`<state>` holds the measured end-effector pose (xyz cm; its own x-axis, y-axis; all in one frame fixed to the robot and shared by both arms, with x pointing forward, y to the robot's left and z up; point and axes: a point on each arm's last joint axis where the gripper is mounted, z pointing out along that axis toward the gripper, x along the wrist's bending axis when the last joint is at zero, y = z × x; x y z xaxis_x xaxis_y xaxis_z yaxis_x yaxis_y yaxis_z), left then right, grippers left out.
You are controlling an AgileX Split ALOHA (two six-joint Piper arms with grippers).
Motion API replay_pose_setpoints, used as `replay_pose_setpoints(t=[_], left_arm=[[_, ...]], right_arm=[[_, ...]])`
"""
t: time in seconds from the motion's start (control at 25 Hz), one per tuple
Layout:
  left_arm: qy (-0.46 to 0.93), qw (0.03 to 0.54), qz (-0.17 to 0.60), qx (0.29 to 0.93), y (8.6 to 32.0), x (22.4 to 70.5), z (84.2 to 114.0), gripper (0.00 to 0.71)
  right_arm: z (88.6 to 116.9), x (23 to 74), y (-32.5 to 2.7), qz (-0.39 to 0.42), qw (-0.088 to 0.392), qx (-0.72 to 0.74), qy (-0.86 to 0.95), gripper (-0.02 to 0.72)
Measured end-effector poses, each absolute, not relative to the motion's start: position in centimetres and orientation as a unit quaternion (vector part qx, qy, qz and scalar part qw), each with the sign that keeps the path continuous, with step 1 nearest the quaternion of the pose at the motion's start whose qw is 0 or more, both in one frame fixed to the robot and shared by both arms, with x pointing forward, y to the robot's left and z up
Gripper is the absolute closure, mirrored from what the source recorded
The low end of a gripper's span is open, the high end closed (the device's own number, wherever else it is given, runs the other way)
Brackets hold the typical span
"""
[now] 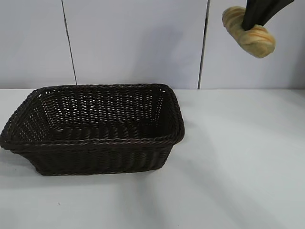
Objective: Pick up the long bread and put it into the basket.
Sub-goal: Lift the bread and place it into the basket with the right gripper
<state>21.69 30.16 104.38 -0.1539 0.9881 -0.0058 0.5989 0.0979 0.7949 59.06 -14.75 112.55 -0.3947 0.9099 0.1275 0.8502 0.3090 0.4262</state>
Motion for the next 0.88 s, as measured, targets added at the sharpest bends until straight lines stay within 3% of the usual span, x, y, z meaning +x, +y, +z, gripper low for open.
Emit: replay_pose_setpoints(t=[0.28, 0.56, 0.88], left_arm=[[0.682, 0.290, 0.335, 0.582, 30.2, 21.7, 104.4, 0.140], [0.682, 0.290, 0.335, 0.582, 30.2, 21.7, 104.4, 0.140], [0.682, 0.290, 0.335, 0.582, 30.2, 21.7, 104.4, 0.140]], right_arm=[[112.9, 55.5, -6.9, 0.267, 0.065, 0.451, 0.849, 0.661], [112.7, 55.1, -4.5, 0.301, 0.074, 0.426, 0.850, 0.661], [105.4, 58.5, -2.0, 0.264, 0.059, 0.439, 0.857, 0.661]])
